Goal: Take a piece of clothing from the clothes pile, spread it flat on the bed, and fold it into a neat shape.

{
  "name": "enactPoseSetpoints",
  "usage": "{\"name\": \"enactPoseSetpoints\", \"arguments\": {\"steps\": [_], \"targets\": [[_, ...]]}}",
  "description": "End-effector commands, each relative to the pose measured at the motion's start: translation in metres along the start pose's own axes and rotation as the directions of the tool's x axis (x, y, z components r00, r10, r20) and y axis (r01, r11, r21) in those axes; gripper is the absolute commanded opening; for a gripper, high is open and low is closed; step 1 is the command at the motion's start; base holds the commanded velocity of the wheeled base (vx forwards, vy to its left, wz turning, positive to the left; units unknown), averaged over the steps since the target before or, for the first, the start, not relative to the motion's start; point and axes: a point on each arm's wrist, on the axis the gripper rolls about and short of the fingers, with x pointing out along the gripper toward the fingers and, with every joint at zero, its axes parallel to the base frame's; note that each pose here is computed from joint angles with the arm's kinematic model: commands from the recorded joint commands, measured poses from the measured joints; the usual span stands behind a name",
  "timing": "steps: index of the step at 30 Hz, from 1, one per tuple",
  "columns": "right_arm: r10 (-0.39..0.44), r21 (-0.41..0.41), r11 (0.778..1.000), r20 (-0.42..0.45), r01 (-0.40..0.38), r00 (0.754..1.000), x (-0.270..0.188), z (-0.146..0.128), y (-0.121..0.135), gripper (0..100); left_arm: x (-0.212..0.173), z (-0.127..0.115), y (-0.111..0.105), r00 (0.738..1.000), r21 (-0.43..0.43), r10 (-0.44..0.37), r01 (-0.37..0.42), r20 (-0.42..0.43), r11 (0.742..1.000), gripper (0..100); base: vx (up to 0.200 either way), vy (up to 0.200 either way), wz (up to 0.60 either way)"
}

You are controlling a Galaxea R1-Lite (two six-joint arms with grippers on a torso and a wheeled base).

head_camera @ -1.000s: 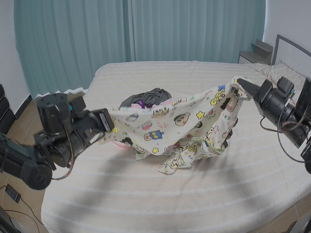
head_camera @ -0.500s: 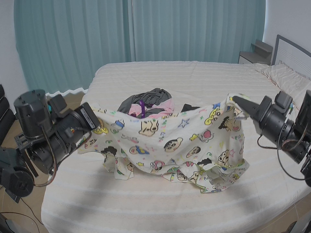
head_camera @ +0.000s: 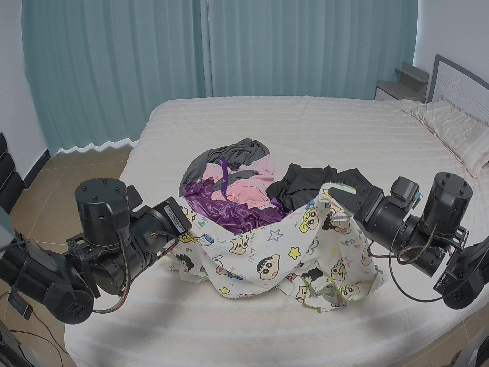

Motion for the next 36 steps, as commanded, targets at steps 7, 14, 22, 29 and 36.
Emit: {"name": "enactPoseSetpoints", "arguments": {"steps": [7,14,22,29,36], "targets": [[0.233,-0.092,0.971,0.12,-0.223,0.965,-0.017,0.047,0.078,0,-0.024,0.052,-0.059,0.984,-0.017,-0.155,0.157,0.086,0.987,0,0.0,0.0,0.0],[0.15,-0.091,0.985,0.052,-0.145,0.987,-0.032,0.03,0.054,0,-0.025,0.038,-0.046,0.995,-0.023,-0.099,0.1,0.019,0.995,0,0.0,0.0,0.0],[0.035,-0.015,0.999,-0.053,-0.035,0.998,-0.036,0.004,0.023,0,-0.029,0.008,-0.029,0.995,-0.062,-0.047,0.042,-0.089,0.997,0,0.0,0.0,0.0],[0.028,0.005,1.0,-0.059,-0.028,0.998,-0.035,0.002,0.022,0,-0.031,0.001,-0.031,0.992,-0.092,-0.057,0.046,-0.114,0.995,0,-0.086,0.0,0.0],[0.019,0.005,1.0,-0.06,-0.019,0.998,-0.034,0.001,0.02,0,-0.033,0.0,-0.033,0.991,-0.105,-0.064,0.052,-0.115,0.993,0,-0.2,0.0,0.0]]}}
